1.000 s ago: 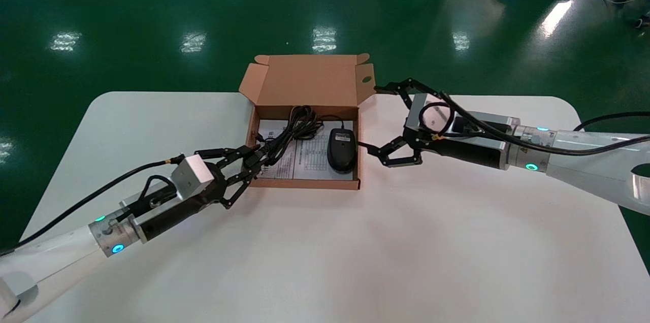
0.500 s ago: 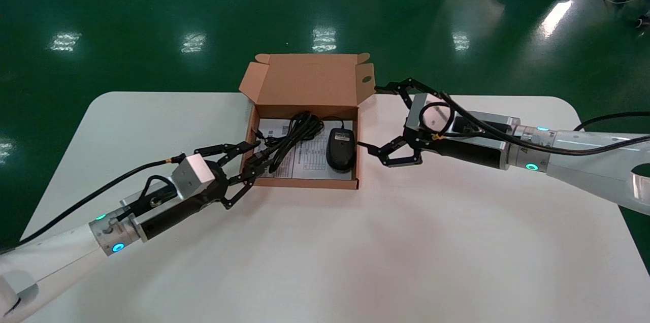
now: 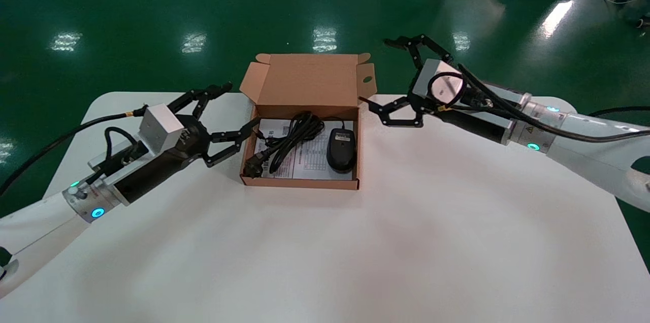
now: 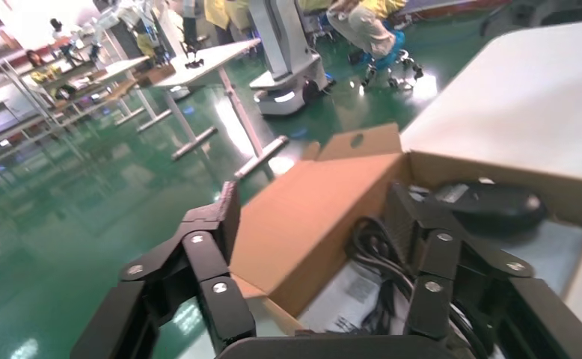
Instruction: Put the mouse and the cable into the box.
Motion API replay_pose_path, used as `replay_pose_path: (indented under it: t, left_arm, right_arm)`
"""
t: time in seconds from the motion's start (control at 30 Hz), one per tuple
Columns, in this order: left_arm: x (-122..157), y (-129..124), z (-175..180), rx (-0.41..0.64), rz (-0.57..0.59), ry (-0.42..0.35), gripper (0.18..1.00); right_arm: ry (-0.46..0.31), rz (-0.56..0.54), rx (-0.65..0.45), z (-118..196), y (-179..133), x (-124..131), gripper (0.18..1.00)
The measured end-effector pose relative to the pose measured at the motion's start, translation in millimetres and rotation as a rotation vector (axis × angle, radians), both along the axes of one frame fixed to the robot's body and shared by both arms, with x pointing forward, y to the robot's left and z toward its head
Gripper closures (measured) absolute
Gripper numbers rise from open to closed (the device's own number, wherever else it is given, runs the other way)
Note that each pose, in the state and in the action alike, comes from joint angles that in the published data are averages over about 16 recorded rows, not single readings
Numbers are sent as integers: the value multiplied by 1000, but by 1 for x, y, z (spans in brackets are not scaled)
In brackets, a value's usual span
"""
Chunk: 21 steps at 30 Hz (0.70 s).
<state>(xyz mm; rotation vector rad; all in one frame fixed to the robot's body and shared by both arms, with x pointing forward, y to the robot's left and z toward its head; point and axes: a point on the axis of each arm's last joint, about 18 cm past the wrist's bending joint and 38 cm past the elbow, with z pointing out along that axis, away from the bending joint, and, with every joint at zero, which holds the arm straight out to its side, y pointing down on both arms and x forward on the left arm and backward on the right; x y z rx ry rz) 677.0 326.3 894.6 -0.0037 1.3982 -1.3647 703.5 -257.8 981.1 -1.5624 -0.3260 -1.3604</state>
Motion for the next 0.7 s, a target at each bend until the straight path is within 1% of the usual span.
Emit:
replay_pose_path:
  t: [0.13,0.27,0.37,0.53,0.7]
  left_arm:
    - [-3,4,12,-16,-9,-13,462]
    - [-9,9,22,-27,-28,-17,380]
    - [-15,12,31,-35,-49,-19,317]
    - [-29,17,46,-42,-97,-15,249]
    - [-43,19,59,-44,-148,-5,211]
  right_arm:
    - [-44,10,40,6,0,-3,178]
    - [-59,30,75,9,-4,-9,178]
    - [-56,45,99,12,-9,-15,178]
    - [-30,73,137,17,-22,-28,178]
    - [2,107,167,21,-34,-43,178]
